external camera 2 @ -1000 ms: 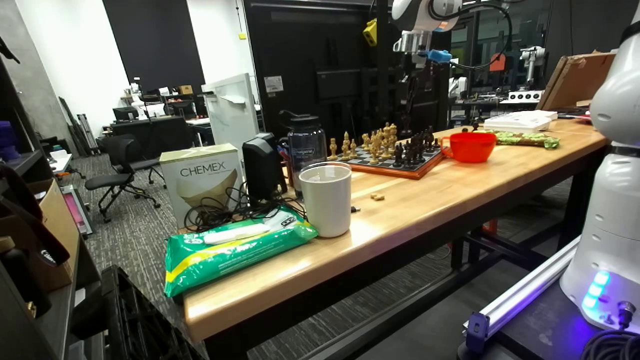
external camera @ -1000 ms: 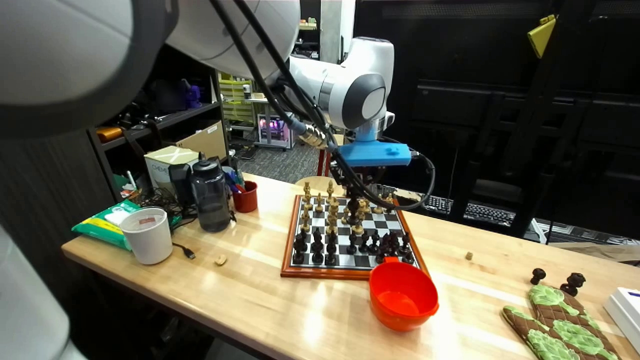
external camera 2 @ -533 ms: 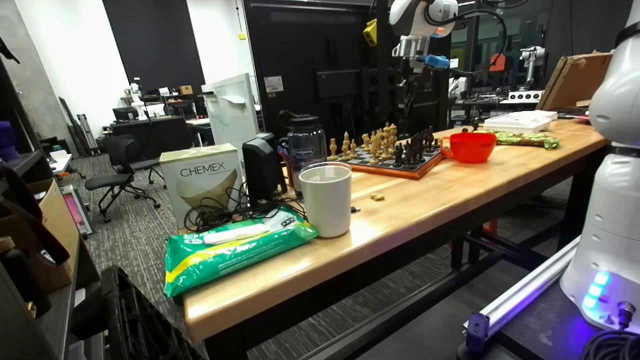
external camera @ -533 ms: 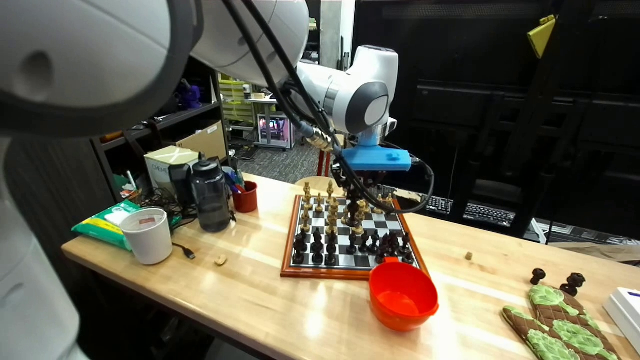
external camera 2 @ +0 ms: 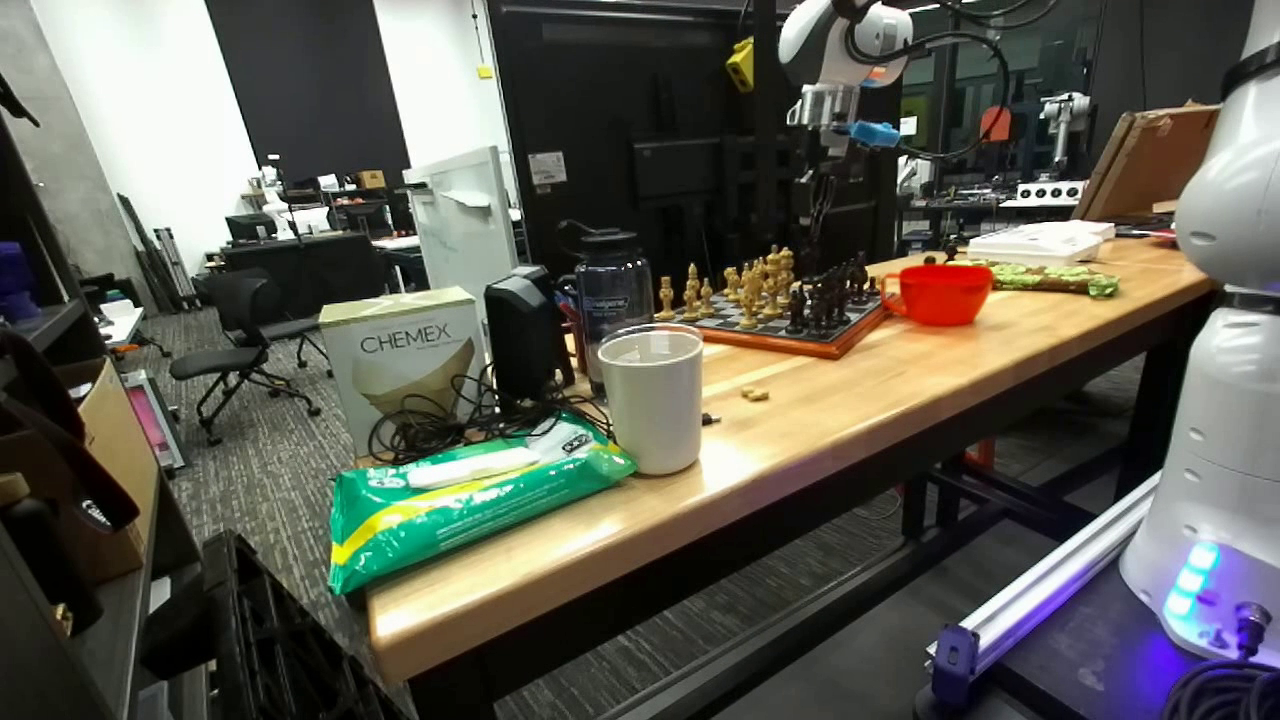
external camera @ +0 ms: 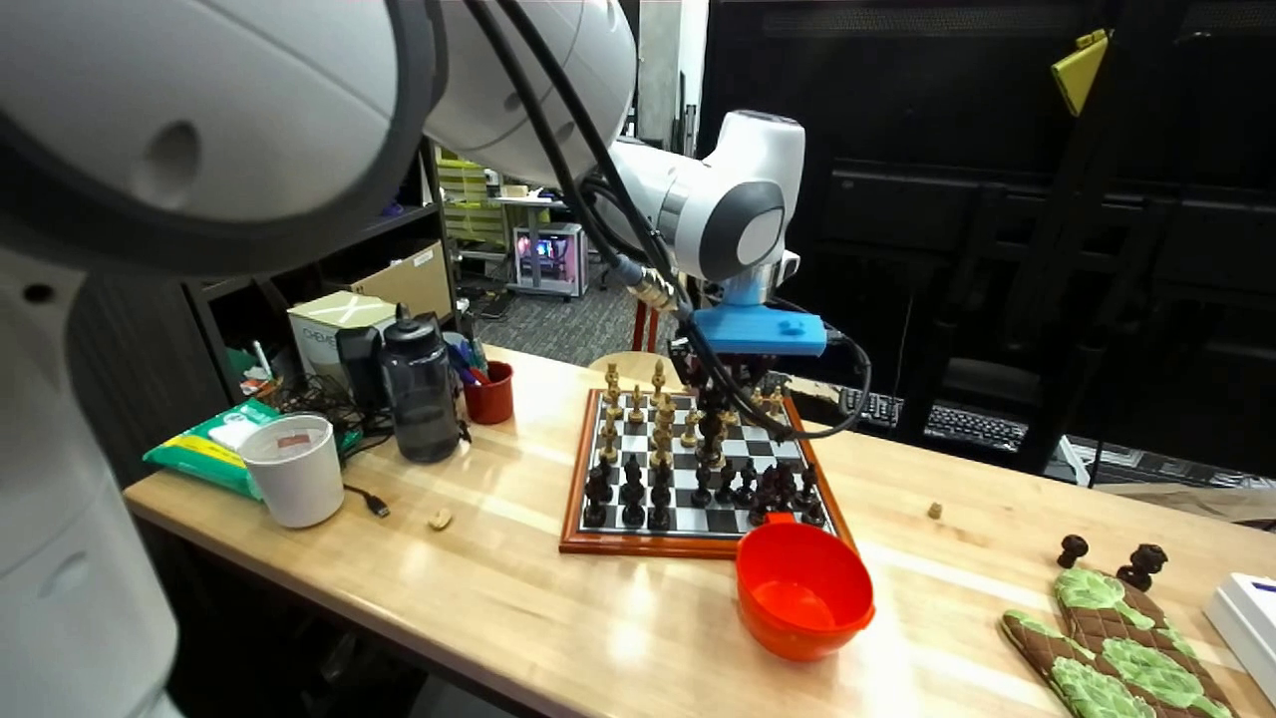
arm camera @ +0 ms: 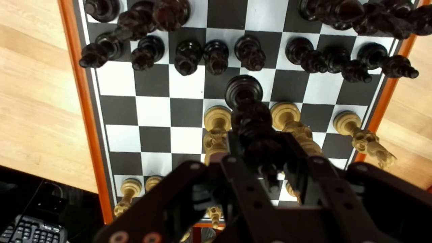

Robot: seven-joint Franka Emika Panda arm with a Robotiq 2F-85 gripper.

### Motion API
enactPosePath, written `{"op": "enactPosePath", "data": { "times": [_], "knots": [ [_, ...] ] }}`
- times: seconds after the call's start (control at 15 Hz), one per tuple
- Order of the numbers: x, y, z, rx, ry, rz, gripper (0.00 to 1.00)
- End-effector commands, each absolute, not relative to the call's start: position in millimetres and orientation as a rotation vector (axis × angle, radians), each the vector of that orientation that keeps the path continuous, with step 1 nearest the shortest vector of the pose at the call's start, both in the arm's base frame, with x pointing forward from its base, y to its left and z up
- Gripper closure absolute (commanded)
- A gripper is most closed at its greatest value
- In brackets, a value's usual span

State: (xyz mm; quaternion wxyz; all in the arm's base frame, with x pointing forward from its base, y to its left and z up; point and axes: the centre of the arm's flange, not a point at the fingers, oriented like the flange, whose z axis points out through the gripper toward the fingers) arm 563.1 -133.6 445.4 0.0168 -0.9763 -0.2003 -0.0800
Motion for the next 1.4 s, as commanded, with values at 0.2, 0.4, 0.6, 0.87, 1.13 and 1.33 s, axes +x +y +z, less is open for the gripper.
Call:
{"op": "enactPosePath", "data": {
  "times": [0.2, 0.4, 0.6, 0.87, 1.13, 1.33],
  "knots": [
    [570.7, -140.7, 431.2, -2.998, -0.566, -0.263, 0.92],
    [572.0, -141.5, 427.4, -2.990, -0.548, -0.274, 0.92],
    [572.7, -142.3, 425.5, -2.988, -0.541, -0.278, 0.92],
    [572.9, -143.5, 423.5, -2.990, -0.537, -0.275, 0.92],
    [572.9, -144.8, 419.3, -2.989, -0.532, -0.264, 0.92],
    [573.3, -145.3, 414.7, -2.987, -0.529, -0.252, 0.92]
  ]
}}
